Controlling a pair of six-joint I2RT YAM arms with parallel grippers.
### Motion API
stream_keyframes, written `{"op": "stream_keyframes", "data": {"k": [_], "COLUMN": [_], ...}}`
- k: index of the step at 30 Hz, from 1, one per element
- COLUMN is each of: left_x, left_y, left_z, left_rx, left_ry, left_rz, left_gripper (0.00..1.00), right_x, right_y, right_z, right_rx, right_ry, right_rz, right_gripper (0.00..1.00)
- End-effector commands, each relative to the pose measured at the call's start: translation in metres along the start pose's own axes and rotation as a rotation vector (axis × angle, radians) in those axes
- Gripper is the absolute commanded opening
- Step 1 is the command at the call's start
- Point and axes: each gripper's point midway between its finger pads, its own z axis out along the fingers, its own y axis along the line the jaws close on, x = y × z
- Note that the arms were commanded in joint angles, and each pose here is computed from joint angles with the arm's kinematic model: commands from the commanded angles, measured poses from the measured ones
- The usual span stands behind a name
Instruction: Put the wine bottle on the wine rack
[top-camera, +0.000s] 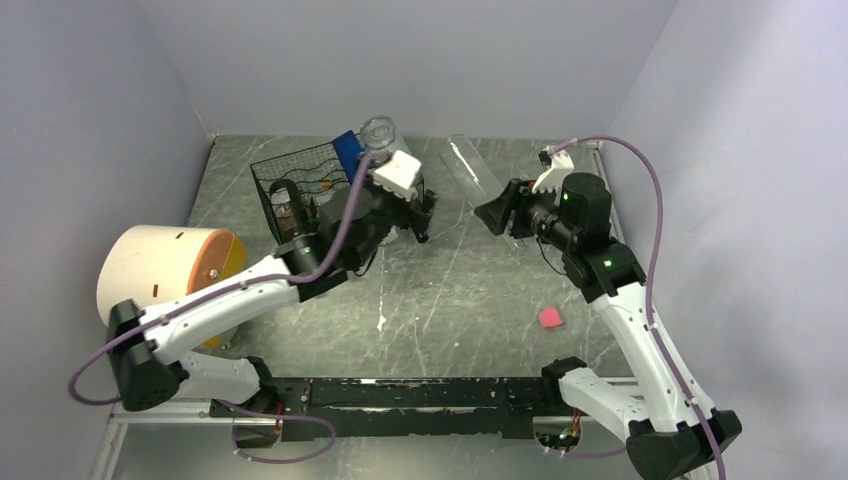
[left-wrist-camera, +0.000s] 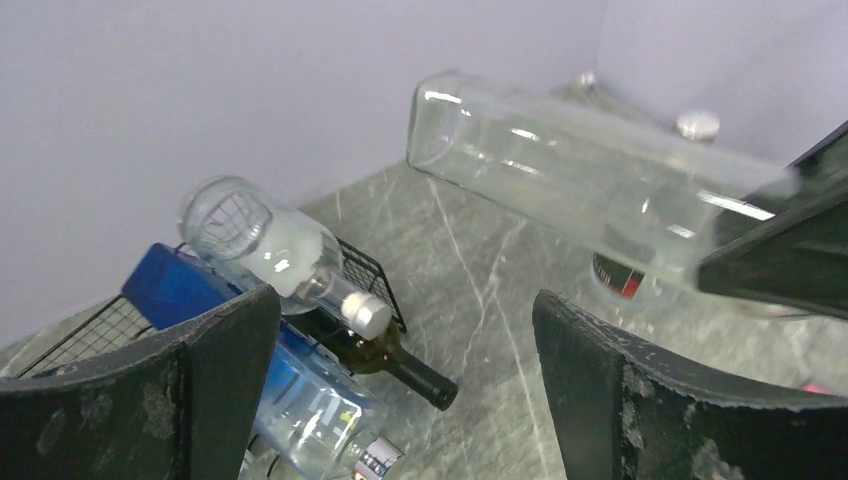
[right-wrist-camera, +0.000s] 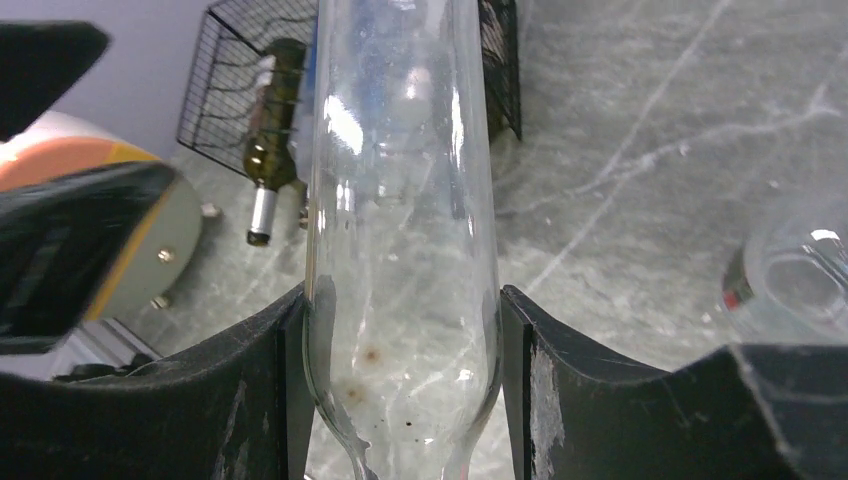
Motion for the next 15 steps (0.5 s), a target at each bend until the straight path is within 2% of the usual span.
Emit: {"op": "stream_keyframes", "data": {"k": [1, 5, 15], "left_x": [-0.036, -0.046, -0.065], "left_y": [0.033, 0.048, 0.120], "left_z": [-0.034, -0.059, -0.122], "left_rx": [-0.093, -0.101, -0.354], "left_ry": [-0.068, -0.098, -0.128], "left_rz": [-0.139, -0.160, -0.191], "left_gripper": [0.99, 0.99, 0.99], "right_x": [-0.047, -0.041, -0.004], "right_y": [0.041, 0.079, 0.157], "right_z": [0.014, 0.045, 0.133], "right_rx": [-0.174, -0.188, -0.206], "right_ry": [-0.174, -0.171, -0.110], "right_rz": [0.013, -0.005, -0.004], "right_gripper": [0.00, 0.00, 0.00]}}
